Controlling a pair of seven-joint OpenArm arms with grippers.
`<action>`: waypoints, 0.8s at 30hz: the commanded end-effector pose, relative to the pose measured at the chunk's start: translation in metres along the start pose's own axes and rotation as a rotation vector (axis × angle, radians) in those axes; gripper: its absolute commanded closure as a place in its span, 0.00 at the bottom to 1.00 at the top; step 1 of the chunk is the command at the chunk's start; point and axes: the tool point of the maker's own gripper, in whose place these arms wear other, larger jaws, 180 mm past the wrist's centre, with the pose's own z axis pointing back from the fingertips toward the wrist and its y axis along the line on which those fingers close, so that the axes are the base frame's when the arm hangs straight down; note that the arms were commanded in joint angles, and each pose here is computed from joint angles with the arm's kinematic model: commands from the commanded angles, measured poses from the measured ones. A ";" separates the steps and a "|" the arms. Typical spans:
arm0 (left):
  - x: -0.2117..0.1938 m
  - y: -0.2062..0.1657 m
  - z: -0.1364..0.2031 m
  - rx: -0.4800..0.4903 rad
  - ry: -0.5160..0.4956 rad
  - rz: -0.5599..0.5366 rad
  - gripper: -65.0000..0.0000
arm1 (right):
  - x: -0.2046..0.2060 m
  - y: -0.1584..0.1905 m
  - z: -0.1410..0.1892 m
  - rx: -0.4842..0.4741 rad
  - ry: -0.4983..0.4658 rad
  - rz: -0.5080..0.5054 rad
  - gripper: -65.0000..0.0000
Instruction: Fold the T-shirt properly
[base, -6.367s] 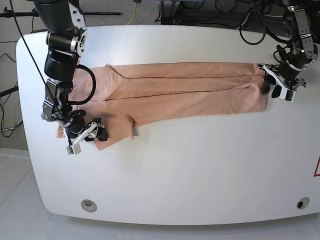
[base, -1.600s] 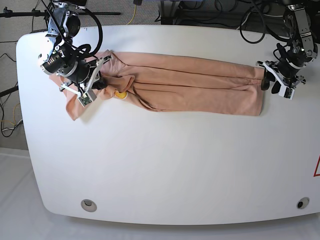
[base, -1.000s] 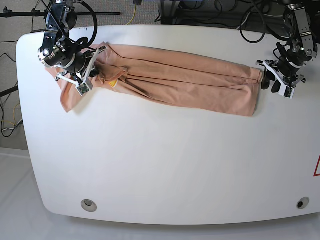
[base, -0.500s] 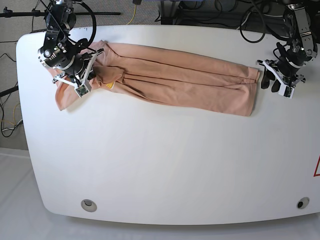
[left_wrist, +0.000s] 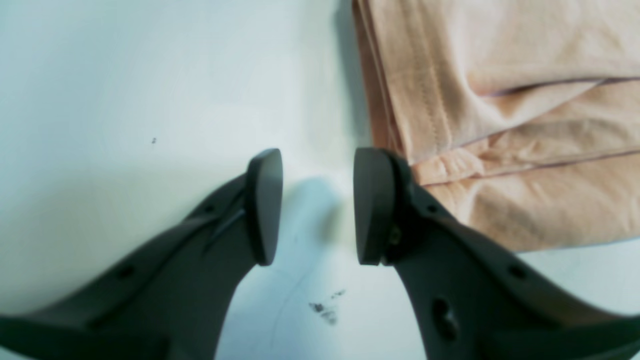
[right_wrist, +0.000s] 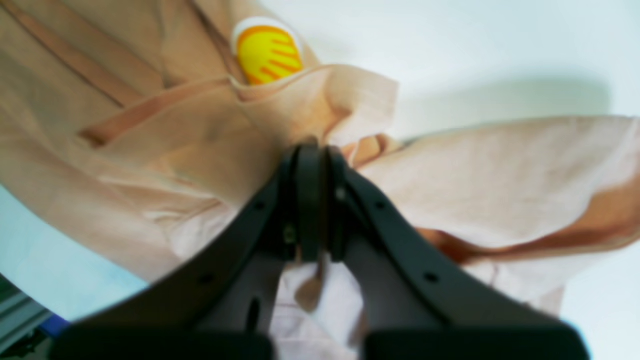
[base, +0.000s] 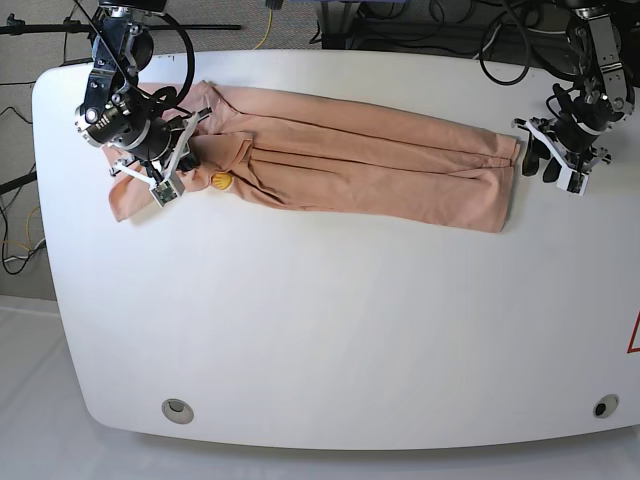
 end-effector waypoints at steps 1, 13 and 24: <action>0.011 0.007 0.004 0.011 -0.027 -0.018 0.66 | 0.009 -0.003 0.004 -0.003 -0.025 0.014 0.97; 0.010 0.006 0.004 0.015 -0.027 -0.013 0.66 | -0.005 0.002 -0.003 0.014 0.021 0.018 0.38; 0.006 0.006 0.004 0.012 -0.016 -0.006 0.65 | 0.003 -0.017 0.005 -0.033 -0.005 -0.006 0.38</action>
